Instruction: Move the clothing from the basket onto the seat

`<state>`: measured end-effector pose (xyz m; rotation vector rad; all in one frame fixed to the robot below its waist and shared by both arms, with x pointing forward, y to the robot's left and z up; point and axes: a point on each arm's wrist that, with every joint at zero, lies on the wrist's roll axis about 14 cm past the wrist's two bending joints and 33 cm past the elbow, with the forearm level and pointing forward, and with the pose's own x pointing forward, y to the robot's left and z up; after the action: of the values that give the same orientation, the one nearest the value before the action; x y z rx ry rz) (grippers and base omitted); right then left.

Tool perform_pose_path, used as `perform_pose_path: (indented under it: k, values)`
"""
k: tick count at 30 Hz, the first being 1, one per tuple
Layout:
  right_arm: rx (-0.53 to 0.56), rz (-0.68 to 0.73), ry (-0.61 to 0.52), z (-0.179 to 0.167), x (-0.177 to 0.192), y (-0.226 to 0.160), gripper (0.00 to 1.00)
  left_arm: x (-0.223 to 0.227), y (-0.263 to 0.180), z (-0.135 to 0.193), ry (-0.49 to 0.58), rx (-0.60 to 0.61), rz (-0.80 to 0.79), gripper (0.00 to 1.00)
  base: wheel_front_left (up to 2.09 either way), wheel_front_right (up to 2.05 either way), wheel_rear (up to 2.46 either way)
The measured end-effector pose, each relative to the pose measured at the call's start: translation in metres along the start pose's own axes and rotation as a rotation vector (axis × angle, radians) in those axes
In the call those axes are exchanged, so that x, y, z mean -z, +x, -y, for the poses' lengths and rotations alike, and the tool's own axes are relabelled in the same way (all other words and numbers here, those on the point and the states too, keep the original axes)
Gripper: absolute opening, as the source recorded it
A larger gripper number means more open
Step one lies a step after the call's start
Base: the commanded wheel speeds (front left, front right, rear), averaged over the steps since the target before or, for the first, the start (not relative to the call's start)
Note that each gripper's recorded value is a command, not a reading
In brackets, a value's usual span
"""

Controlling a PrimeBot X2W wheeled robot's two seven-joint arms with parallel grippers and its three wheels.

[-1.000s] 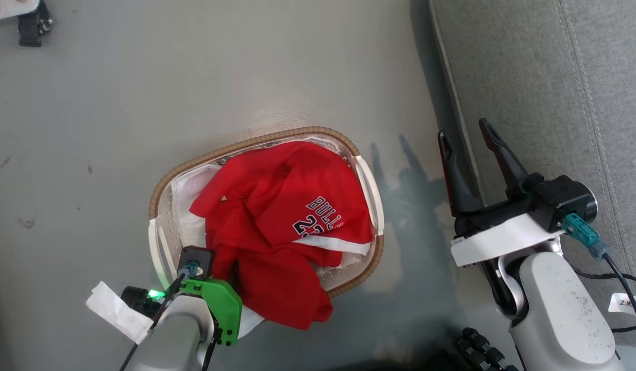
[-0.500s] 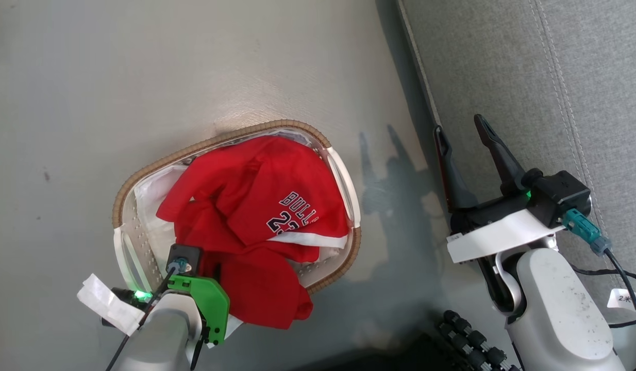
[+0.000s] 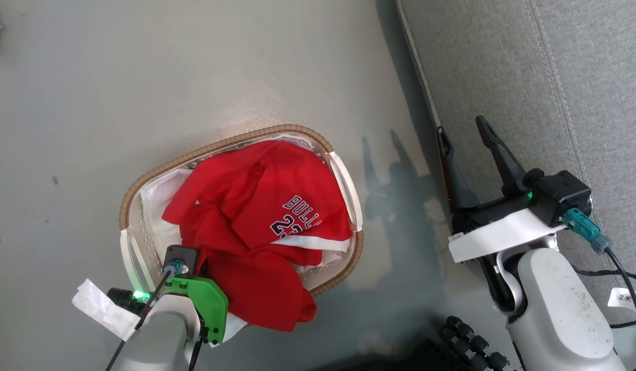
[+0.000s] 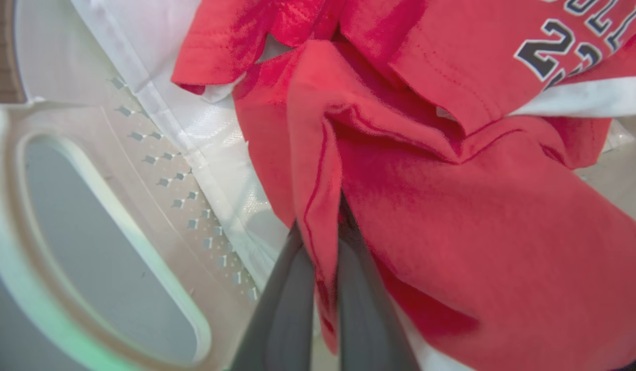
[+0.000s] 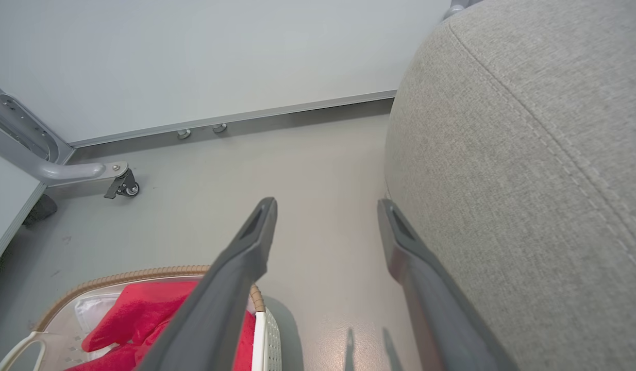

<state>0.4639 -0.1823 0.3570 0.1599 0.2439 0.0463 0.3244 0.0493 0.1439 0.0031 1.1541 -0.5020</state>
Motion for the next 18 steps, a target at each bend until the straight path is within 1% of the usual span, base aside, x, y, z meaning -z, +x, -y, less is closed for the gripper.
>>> perform_pose_path:
  k: [6,12,18]
  values:
    - [-0.012,0.021,0.003,-0.005,-0.009,-0.001,1.00,-0.017,-0.008,-0.004,0.005,-0.010,0.062,0.00,0.00,0.00,0.00]
    - [-0.019,0.048,-0.004,-0.009,-0.022,-0.008,1.00,-0.057,-0.020,-0.005,-0.031,-0.017,0.196,0.00,0.00,0.00,0.00]
    - [-0.024,0.081,-0.013,-0.013,-0.038,-0.017,1.00,-0.096,-0.044,0.002,0.033,-0.001,0.343,0.00,0.00,0.00,0.00]
